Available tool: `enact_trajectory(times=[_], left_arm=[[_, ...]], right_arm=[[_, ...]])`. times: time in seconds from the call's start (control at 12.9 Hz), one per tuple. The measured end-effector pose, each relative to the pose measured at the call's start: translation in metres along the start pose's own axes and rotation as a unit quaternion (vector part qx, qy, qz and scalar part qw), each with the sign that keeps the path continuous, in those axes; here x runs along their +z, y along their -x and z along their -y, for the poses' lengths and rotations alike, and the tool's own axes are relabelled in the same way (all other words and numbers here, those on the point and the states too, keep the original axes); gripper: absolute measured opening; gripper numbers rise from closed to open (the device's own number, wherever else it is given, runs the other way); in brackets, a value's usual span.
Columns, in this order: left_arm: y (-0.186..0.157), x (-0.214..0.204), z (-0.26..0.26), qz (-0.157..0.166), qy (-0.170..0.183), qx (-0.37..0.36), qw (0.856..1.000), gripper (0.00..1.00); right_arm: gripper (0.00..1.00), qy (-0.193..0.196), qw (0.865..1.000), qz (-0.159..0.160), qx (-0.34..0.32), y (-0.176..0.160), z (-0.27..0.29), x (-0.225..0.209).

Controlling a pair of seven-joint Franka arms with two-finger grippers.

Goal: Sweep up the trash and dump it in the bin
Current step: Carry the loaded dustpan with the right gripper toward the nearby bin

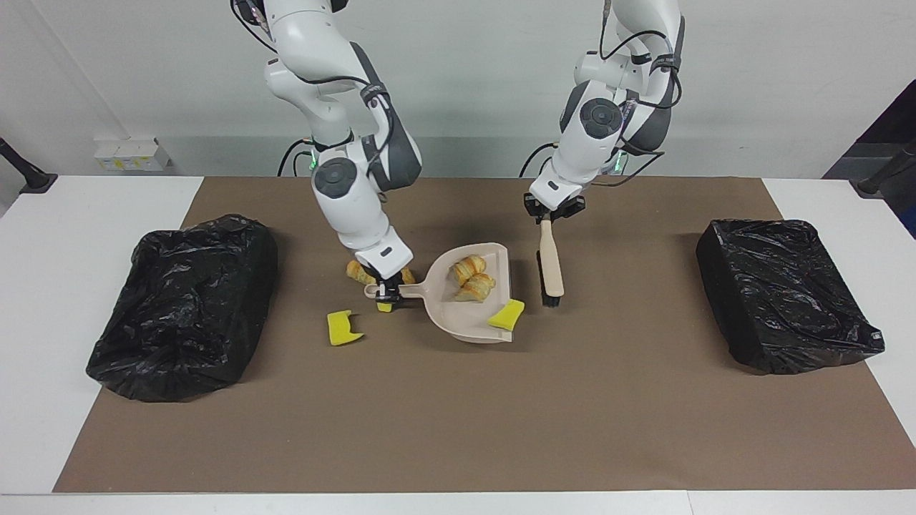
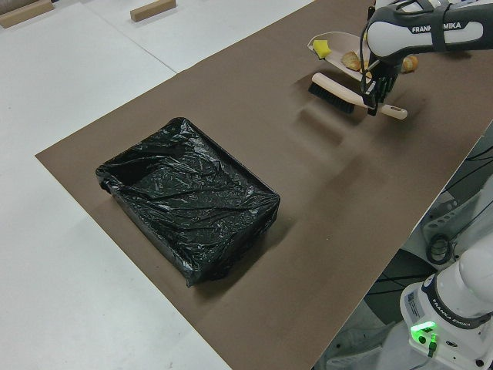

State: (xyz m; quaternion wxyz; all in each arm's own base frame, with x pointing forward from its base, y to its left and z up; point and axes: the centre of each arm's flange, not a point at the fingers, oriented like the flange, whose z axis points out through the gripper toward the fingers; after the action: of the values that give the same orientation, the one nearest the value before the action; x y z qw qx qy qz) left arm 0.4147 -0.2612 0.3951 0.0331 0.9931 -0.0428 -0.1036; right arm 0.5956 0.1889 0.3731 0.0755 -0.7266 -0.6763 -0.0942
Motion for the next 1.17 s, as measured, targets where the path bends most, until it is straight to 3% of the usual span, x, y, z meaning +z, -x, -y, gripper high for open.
enact_trajectory(times=[0.16, 0.47, 0.78, 1.17], left_arm=[[0.017, 0.005, -0.022, 0.006, -0.008, -0.002, 1.0, 0.26], [0.089, 0.024, -0.107, 0.003, -0.032, -0.031, 0.999, 0.26], [0.13, 0.066, -0.134, -0.01, -0.038, -0.048, 0.998, 0.26], [0.134, 0.077, -0.136, -0.028, -0.024, -0.044, 0.998, 0.26]], right_arm=[[0.31, 0.012, 1.0, -0.015, 0.004, 0.009, -0.012, -0.023], [0.31, -0.015, 1.0, -0.014, 0.013, 0.024, -0.026, -0.063], [0.31, -0.032, 0.999, 0.024, 0.007, 0.075, -0.042, -0.104], [0.31, -0.021, 0.995, 0.092, 0.011, 0.162, -0.053, -0.159]])
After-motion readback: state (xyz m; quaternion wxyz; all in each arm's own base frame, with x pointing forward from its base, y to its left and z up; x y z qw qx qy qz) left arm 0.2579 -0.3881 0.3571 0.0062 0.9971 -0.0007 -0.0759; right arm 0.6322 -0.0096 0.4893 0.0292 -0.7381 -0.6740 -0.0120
